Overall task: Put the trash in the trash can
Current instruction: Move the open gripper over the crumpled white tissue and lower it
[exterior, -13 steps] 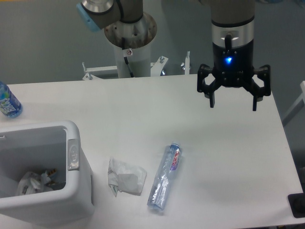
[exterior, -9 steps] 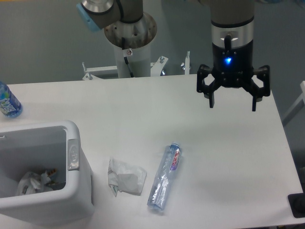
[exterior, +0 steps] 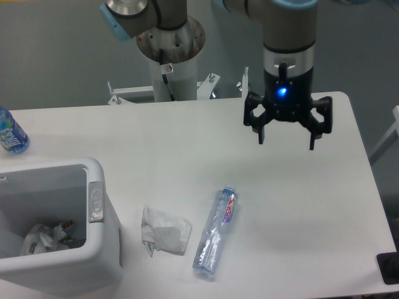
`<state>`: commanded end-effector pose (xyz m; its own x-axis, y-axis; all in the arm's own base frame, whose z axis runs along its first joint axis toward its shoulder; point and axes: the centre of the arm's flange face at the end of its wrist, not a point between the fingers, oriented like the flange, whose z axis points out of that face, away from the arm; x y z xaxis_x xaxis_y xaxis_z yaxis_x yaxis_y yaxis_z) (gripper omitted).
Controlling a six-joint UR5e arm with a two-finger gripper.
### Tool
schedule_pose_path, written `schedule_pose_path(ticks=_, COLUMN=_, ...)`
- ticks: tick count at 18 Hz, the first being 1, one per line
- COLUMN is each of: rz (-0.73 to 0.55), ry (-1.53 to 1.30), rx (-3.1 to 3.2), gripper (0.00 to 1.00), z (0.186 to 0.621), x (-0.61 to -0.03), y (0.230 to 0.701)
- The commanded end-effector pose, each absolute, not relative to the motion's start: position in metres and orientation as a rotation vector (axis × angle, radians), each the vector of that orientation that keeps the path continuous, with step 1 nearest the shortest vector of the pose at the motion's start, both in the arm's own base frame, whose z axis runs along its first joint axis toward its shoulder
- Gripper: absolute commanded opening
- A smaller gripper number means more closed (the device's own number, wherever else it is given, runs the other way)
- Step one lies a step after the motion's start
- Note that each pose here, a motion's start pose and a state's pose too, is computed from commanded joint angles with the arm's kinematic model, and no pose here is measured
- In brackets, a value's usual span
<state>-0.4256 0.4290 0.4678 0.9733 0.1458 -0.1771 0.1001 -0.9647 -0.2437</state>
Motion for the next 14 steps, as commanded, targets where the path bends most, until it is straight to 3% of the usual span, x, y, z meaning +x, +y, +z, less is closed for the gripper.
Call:
schedule_pose_path(ticks=4, rz=0.253, ry=-0.181, rx=-2.876, gripper=1.00, z=0.438, x=-0.398, y=0.456)
schedule_pose_path(ticks=10, rz=-0.003, ry=-0.256, rx=-2.925, gripper=1.00, z=0.361, x=-0.361, y=0.499)
schedule_pose_path(ticks=14, rz=-0.109, ry=-0.341, rx=-2.895, gripper=1.00, z=0.340, x=-0.349, y=0.519)
